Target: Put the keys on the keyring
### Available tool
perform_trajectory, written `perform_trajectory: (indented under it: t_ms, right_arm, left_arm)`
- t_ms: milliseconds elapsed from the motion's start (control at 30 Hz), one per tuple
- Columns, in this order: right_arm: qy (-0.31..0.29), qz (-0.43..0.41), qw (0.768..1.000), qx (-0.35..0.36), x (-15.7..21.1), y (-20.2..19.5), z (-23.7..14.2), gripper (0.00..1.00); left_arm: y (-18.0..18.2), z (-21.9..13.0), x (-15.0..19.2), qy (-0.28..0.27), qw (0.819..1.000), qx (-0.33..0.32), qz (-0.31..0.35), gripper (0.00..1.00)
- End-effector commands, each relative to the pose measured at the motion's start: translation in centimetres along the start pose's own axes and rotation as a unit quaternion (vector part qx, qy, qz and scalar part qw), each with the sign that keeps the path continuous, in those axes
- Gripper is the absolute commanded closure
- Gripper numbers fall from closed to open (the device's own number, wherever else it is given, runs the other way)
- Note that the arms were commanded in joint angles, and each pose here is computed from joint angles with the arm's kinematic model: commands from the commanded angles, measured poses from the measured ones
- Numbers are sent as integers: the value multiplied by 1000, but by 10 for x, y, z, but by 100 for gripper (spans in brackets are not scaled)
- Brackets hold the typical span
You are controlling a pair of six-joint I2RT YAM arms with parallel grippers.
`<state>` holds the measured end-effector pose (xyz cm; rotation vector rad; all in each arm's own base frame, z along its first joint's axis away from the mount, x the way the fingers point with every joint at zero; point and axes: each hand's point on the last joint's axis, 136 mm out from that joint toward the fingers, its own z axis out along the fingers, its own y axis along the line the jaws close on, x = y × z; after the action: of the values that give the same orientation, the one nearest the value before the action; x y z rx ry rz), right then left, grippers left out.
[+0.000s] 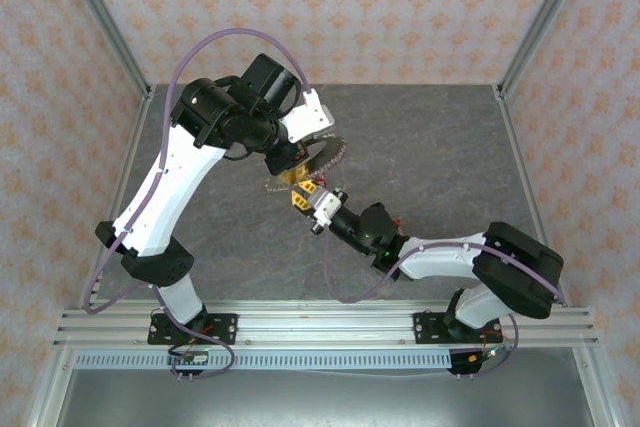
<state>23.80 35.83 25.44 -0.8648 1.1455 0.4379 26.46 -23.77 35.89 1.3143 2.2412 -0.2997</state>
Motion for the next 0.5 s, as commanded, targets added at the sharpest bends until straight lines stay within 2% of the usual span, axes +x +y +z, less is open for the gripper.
perform_trajectory:
  t_ms: [0,467]
  right_arm:
    - [-37,8,998,44,-24,-18,3,78]
    - [-31,-7,999,19,-26,-12,-2,73]
  left_arm:
    - [-2,-17,-7,-32,999,-17,4,100]
    - [-2,-19,-5,-33,999,-20,7,100]
